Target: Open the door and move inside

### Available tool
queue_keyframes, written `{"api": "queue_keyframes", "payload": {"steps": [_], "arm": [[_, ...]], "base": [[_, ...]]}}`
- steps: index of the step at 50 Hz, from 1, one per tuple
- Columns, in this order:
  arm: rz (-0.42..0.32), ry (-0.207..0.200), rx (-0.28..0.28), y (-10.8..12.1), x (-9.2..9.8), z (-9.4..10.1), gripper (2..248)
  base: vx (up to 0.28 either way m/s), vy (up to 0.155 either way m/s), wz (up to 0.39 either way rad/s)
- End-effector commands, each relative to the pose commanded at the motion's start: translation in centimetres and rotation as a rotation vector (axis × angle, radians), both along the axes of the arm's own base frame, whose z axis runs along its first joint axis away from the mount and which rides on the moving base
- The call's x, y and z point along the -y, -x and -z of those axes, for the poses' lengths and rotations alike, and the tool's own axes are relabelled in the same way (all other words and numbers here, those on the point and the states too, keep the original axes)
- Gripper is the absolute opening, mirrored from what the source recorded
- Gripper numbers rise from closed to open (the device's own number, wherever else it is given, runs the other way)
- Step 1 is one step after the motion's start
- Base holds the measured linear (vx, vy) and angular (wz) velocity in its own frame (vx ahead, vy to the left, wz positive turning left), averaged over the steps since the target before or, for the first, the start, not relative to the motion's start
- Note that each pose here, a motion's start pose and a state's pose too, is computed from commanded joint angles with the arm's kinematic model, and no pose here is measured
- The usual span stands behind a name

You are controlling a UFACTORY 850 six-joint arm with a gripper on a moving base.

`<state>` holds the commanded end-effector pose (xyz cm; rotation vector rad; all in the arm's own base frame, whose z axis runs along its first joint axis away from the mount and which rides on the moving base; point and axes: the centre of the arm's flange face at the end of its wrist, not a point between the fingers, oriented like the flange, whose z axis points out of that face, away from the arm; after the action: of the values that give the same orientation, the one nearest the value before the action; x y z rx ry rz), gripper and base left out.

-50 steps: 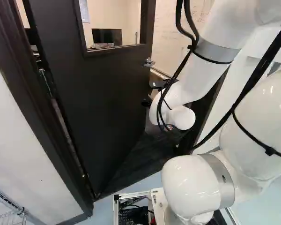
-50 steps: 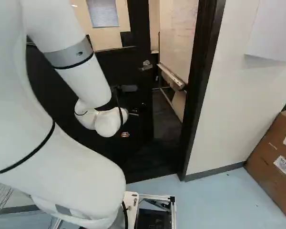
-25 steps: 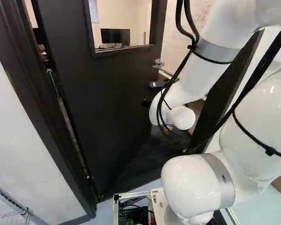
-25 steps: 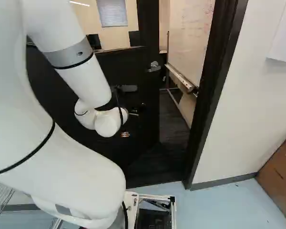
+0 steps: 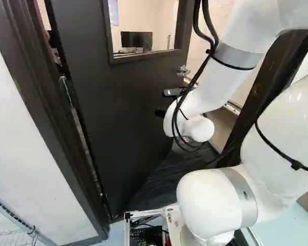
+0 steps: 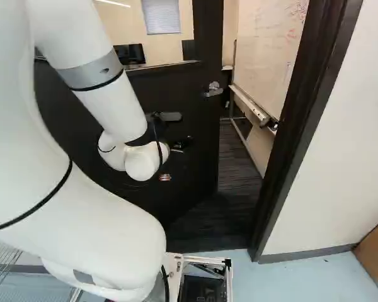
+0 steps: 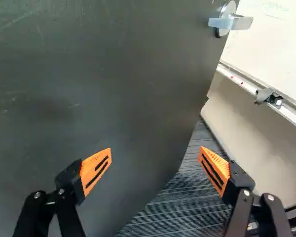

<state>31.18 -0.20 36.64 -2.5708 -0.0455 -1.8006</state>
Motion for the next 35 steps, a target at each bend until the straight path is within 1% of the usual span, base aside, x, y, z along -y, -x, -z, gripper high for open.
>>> {"api": "queue_keyframes", "payload": {"steps": [22, 35], "arm": [[-0.001, 0.000, 0.000, -0.01, -0.02, 0.00, 247], [-0.014, -0.001, -0.001, -0.53, -0.48, -0.04, 247]], "base": [[0.009, -0.001, 0.001], [0.000, 0.000, 0.000]]}}
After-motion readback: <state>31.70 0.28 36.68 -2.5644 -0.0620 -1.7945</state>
